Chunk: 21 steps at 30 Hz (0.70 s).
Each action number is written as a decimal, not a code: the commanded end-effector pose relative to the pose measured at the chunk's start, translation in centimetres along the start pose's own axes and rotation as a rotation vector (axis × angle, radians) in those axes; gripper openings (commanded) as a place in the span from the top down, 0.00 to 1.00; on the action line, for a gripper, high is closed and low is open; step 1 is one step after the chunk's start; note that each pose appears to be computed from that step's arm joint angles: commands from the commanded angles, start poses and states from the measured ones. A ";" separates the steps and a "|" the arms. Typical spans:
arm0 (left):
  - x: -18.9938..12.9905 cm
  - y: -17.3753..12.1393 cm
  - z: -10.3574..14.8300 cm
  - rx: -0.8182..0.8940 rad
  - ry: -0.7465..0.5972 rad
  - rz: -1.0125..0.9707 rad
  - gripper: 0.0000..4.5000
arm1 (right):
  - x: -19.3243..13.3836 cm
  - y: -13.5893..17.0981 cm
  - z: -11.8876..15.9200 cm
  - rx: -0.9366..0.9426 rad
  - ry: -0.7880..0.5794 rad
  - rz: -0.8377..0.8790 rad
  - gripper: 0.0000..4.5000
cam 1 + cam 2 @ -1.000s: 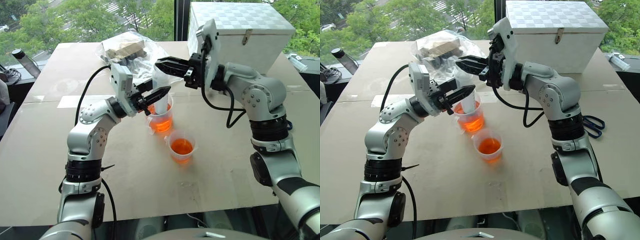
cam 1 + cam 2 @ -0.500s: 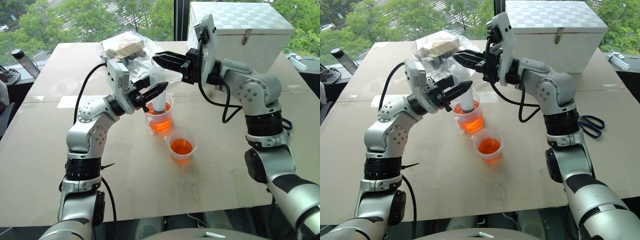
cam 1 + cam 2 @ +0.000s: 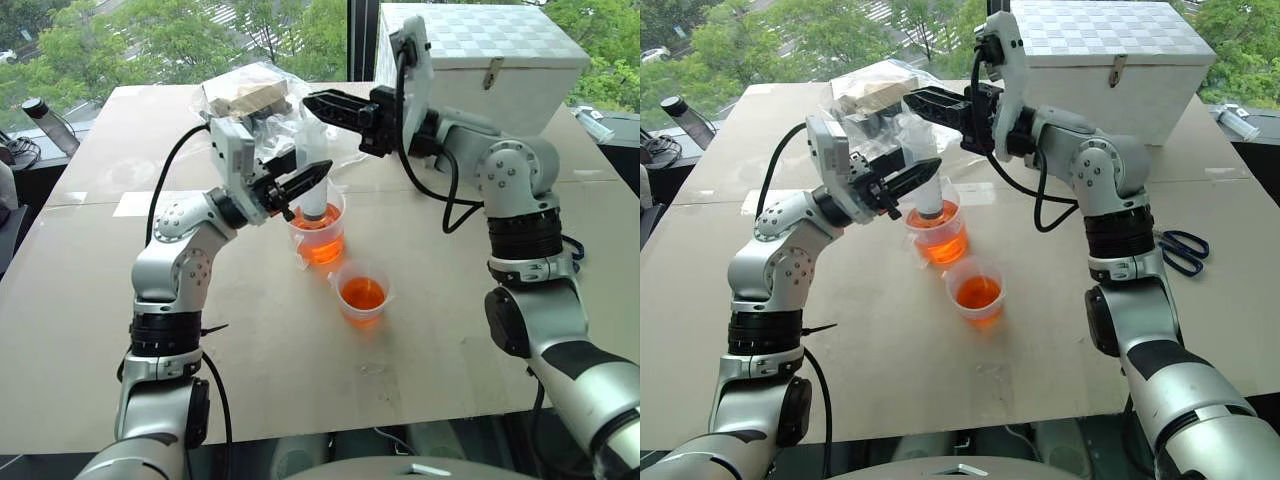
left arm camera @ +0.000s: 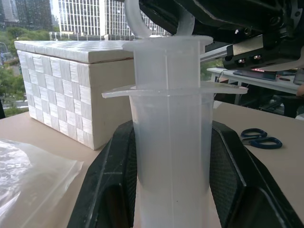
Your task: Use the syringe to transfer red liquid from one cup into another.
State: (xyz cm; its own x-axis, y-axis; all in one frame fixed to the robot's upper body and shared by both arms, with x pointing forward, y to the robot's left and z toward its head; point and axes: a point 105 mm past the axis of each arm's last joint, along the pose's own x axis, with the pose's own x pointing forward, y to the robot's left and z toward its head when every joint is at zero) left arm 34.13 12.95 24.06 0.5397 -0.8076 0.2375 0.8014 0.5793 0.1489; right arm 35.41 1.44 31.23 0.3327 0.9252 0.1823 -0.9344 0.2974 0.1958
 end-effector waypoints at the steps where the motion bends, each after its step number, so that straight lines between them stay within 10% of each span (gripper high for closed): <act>1: 0.0 -0.7 -0.3 -0.007 0.015 -0.055 0.68 | -1.2 0.2 4.8 -0.070 -0.166 -0.032 0.98; 9: 0.2 -0.6 -0.2 -0.006 0.014 -0.059 0.68 | -1.2 0.5 4.0 -0.081 -0.125 0.000 0.98; 16: 0.5 -0.3 0.7 0.016 -0.017 -0.054 0.68 | -1.5 0.6 4.2 -0.103 -0.135 -0.002 0.32; 21: 0.7 -0.1 2.7 0.052 -0.044 -0.061 0.68 | -2.8 0.9 5.0 -0.103 -0.168 0.032 0.32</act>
State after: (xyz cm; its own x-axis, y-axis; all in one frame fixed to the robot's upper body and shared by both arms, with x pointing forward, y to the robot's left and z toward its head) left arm 34.37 12.24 24.27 0.5000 -0.8396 0.2122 0.8315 0.5339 0.1532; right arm 35.53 -1.16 33.39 0.3561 0.8938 0.2727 -0.9333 0.3258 0.1510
